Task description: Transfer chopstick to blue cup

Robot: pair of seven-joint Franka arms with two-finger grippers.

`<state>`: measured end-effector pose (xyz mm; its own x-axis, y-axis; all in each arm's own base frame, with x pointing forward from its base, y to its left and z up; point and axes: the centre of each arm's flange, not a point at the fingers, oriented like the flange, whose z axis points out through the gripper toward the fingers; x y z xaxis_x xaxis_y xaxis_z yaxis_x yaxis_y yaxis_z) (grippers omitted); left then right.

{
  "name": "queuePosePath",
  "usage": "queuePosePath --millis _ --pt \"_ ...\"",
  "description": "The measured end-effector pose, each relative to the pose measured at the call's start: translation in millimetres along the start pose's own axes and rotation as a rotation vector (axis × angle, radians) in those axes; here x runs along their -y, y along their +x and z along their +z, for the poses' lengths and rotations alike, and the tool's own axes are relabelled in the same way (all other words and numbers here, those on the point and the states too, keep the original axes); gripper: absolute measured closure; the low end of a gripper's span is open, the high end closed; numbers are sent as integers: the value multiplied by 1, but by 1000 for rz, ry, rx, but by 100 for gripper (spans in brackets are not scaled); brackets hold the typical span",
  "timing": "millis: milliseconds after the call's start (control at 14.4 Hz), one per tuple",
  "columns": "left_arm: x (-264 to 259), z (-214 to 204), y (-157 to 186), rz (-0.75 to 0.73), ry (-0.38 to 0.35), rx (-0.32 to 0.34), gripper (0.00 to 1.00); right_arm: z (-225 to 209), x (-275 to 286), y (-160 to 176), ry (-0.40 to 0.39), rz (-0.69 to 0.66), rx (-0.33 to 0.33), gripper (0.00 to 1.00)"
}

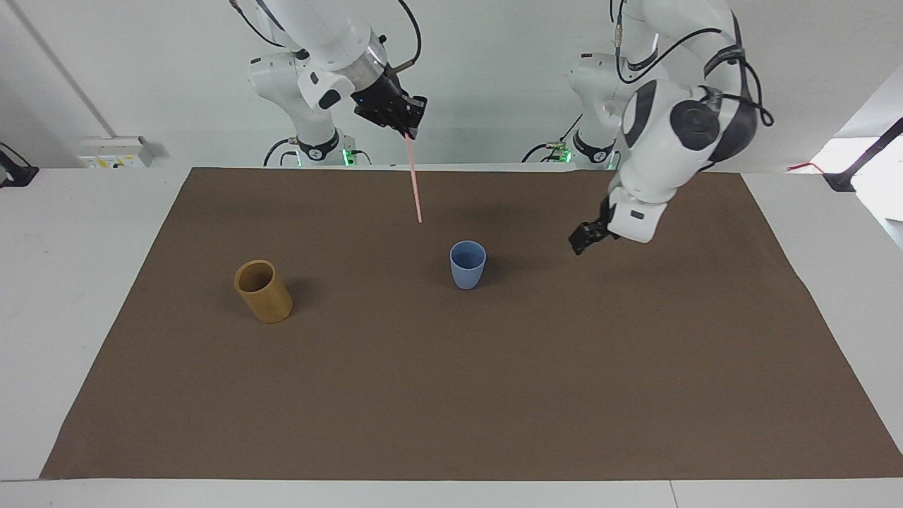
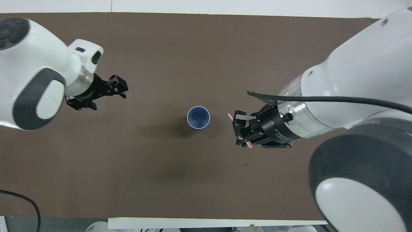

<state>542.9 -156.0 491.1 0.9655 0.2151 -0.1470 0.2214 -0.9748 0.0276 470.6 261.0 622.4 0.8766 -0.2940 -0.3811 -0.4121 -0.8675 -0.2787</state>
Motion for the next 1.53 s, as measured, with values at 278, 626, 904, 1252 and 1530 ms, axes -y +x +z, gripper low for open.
queuePosePath --millis 278,626,904,1252,1530 --pt "107 -60 11 187 55 -68 0 60 29 7 56 79 -21 91" --pt "135 -143 -9 209 65 -127 0 113 37 2 27 150 6 91" --pt "144 -126 -3 195 73 -71 0 118 36 -1 21 165 8 91" --pt "140 -119 -8 252 80 -25 0 115 38 6 67 173 -30 91" --pt "133 -108 -12 273 90 42 0 116 38 9 85 169 -47 84"
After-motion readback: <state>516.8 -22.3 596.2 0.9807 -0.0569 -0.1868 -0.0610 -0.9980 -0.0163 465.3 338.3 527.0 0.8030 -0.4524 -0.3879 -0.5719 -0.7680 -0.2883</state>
